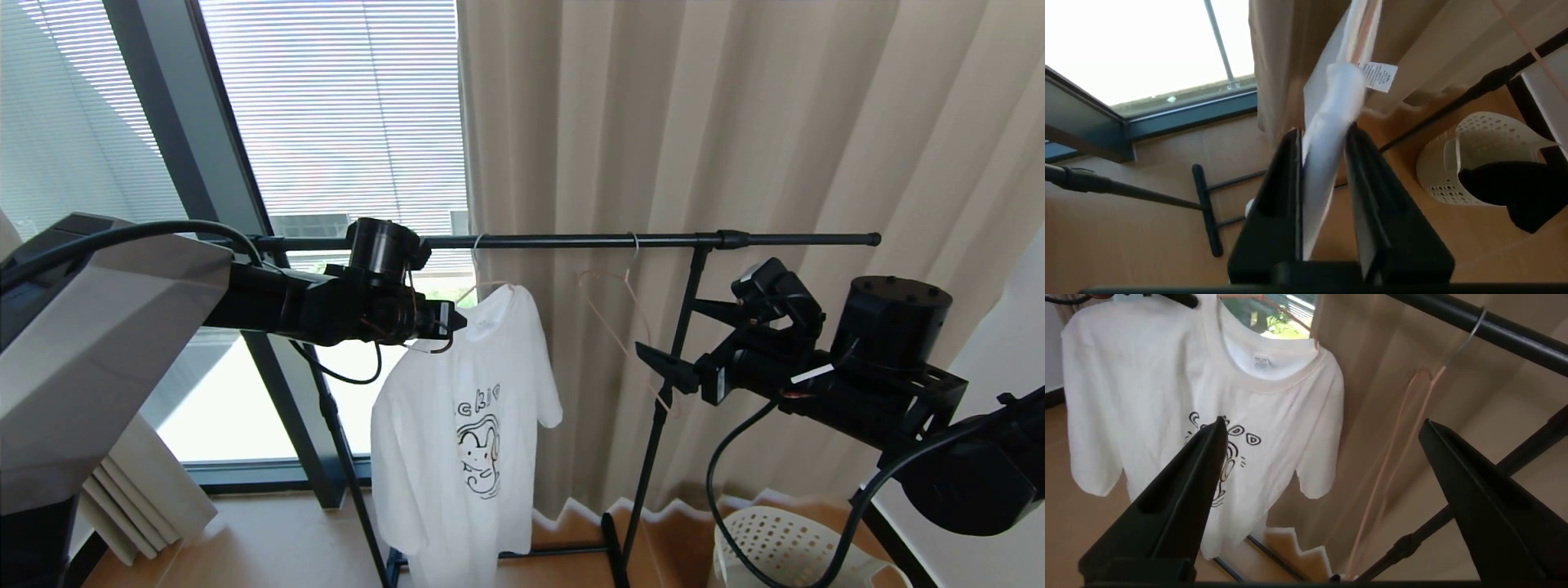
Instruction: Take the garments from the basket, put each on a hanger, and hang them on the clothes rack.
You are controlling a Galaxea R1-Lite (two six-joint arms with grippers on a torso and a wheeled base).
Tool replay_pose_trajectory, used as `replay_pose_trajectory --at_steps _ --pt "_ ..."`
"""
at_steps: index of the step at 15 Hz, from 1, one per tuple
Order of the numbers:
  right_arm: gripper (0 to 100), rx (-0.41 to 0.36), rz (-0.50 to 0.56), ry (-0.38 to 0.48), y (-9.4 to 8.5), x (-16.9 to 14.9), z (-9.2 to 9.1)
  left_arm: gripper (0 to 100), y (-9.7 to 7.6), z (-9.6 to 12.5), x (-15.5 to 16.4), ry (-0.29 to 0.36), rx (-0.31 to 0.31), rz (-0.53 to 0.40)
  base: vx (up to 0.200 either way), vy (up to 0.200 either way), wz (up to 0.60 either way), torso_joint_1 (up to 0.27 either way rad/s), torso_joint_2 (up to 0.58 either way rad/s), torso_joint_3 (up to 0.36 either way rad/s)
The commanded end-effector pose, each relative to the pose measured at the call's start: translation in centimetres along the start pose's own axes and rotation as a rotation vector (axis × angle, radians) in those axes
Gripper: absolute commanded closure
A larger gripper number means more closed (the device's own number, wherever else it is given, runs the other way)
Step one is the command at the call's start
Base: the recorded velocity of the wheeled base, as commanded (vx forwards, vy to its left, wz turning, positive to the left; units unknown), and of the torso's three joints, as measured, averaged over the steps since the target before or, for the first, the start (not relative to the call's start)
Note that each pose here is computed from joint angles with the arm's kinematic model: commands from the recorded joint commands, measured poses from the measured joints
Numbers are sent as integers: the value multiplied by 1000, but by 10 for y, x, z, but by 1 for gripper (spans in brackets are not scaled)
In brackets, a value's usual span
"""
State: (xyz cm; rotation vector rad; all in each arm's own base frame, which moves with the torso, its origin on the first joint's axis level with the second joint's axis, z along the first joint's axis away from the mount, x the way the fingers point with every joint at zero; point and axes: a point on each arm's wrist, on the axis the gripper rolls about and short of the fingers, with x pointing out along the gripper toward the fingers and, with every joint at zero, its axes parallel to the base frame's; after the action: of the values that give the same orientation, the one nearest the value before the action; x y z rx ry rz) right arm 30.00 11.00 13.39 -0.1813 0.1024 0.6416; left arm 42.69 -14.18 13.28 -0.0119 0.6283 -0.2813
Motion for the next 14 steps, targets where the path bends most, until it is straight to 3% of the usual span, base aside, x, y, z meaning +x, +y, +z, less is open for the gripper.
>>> replay_pose_trajectory --at_steps 1,5,8,9,12,14 --pt "0 -2 -1 -6 0 -1 2 0 -1 3 -28 -12 3 -3 0 0 0 0 0 0" --pt "0 -21 -14 -77 2 -21 26 0 -13 1 -136 -89 27 -41 0 0 0 0 0 0" --pt "0 0 -103 -171 5 -66 58 0 -11 -27 -216 -149 34 -59 0 0 0 0 0 0" --pt "0 8 -139 -168 4 -87 63 0 -6 -41 -236 -163 27 -43 0 0 0 0 0 0" --pt "0 20 -163 -131 22 -143 55 0 3 -86 -281 -194 19 4 0 0 0 0 0 0" --pt "0 20 -231 -128 38 -179 40 0 10 -132 -312 -237 12 19 0 0 0 0 0 0"
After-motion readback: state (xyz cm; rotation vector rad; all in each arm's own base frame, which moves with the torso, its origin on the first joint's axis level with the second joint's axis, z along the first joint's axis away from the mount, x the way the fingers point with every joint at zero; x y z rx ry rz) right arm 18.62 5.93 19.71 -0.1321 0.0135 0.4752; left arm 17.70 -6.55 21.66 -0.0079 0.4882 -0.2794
